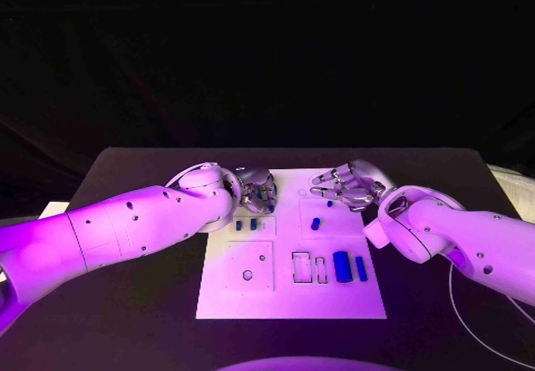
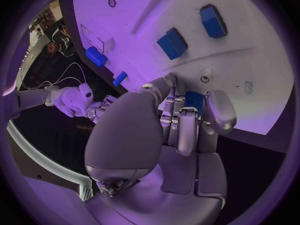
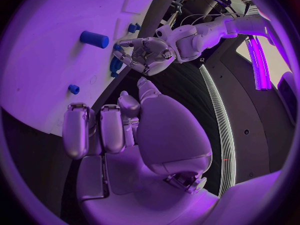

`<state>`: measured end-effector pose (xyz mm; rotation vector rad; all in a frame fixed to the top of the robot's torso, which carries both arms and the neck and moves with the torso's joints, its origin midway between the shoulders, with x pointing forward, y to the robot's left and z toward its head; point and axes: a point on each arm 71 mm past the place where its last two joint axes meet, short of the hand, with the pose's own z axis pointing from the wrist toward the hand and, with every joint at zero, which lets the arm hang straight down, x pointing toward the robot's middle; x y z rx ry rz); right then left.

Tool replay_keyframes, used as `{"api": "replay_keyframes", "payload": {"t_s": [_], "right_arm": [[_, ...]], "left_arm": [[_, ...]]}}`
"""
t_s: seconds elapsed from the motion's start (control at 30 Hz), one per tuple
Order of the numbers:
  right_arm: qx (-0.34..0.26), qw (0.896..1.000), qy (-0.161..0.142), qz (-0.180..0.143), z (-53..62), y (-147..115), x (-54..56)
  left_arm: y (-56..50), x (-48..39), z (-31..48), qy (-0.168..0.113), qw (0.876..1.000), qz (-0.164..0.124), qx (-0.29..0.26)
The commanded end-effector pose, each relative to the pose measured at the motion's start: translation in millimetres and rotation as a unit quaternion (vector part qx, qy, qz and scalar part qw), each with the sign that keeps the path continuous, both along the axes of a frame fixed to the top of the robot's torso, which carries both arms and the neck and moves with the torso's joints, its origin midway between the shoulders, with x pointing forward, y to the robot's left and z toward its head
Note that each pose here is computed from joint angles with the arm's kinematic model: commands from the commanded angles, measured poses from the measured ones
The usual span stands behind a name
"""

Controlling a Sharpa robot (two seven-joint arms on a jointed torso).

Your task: Assemble the parts on the task board

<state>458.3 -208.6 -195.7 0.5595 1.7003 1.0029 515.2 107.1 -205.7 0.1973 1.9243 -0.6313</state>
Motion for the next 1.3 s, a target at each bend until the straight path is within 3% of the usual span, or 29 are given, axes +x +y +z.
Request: {"api": "replay_keyframes", "payload": {"t_s": [0.03,0.63,1.3], "right_arm": [[0.001,1.000,0.001,0.008,-0.1,2,-1.0],[0.000,1.000,0.003,0.011,0.0,3,-1.7],[0.000,1.000,0.004,0.013,0.0,2,-1.9]], "left_arm": [[-0.4,-1.5,-5.7,0.018,1.000,-0.004,0.020],[-4.7,-0.5,-8.5,0.022,1.000,-0.008,0.012],[-3.3,0.8,1.5,-0.013,0.998,-0.004,-0.068]]}}
